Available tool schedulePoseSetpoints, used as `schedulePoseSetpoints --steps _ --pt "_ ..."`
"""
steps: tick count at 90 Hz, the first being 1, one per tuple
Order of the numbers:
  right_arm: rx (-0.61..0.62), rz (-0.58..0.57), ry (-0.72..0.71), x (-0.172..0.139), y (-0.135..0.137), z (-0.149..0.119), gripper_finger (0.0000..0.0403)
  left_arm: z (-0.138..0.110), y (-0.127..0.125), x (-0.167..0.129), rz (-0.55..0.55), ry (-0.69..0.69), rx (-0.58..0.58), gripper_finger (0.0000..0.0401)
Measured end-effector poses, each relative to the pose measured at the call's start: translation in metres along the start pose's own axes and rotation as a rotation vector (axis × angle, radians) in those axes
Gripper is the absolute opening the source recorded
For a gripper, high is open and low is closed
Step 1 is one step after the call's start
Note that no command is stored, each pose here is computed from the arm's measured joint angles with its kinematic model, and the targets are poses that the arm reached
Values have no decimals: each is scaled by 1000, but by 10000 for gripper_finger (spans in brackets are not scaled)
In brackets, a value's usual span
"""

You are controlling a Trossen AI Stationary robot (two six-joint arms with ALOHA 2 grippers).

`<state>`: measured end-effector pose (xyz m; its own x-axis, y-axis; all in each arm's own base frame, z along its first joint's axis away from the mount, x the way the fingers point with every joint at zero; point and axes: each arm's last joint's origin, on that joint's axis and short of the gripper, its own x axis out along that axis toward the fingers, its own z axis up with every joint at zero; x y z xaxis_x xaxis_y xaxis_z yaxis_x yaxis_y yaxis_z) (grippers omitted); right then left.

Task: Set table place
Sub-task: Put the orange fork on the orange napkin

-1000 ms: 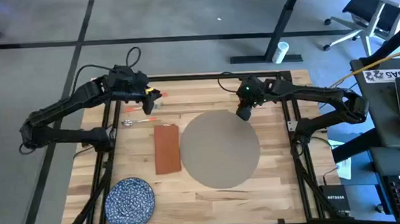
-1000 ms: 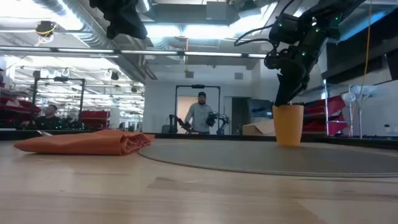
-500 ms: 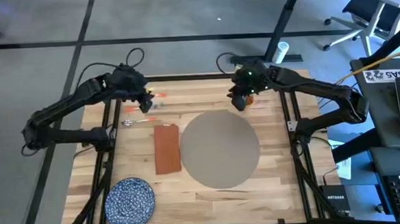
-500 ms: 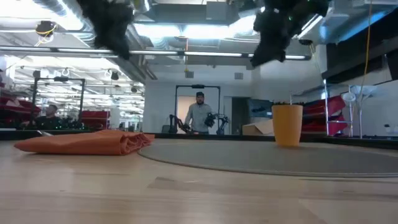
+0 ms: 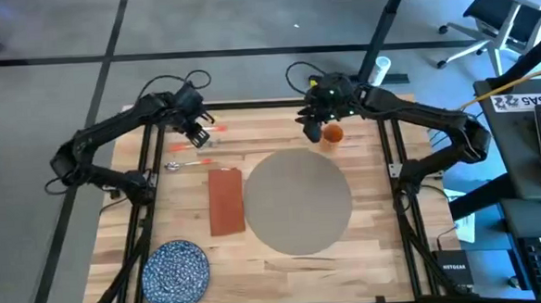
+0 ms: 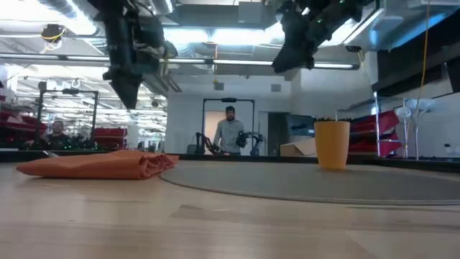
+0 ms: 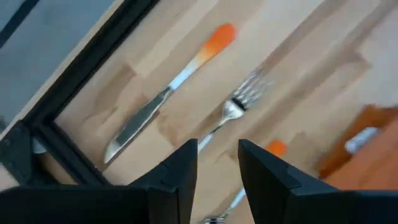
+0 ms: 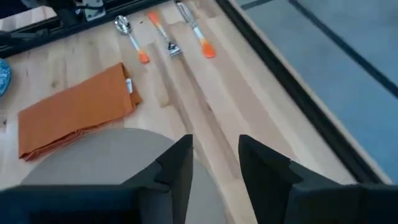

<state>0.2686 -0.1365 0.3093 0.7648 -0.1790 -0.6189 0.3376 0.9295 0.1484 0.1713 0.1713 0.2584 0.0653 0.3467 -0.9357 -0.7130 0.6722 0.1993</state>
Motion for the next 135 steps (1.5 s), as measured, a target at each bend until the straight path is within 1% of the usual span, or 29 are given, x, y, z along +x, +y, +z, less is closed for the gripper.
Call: schedulePoseSetpoints --steps 15,22,30,47,57,64,68,93,102,111,127,135 --pt "4 7 -26 7 1 3 115 8 7 26 27 84 -17 75" --pt "-2 27 -53 7 2 5 115 11 8 38 25 112 29 65" --pt "-4 34 -60 7 2 6 115 18 7 49 24 98 84 62" --pt "-4 34 -61 7 2 6 115 30 -2 62 15 39 316 61" --pt "-4 34 -61 7 2 6 115 35 -7 67 13 9 434 61" --pt "-4 33 -61 7 1 6 115 37 -10 69 10 4 534 61" --pt "-3 33 -61 7 1 6 115 37 -12 71 7 4 571 61" --pt "-3 33 -60 7 1 6 115 41 -11 71 16 -33 583 61" --pt "-3 43 -58 7 1 6 115 38 -12 71 -19 -13 589 61" --pt "-3 58 -52 7 2 5 115 31 -15 71 -71 52 592 61" --pt "-3 59 -52 7 2 5 115 19 -18 73 -105 158 571 61" --pt "-3 64 -52 7 2 5 115 7 -20 80 -119 220 564 61"
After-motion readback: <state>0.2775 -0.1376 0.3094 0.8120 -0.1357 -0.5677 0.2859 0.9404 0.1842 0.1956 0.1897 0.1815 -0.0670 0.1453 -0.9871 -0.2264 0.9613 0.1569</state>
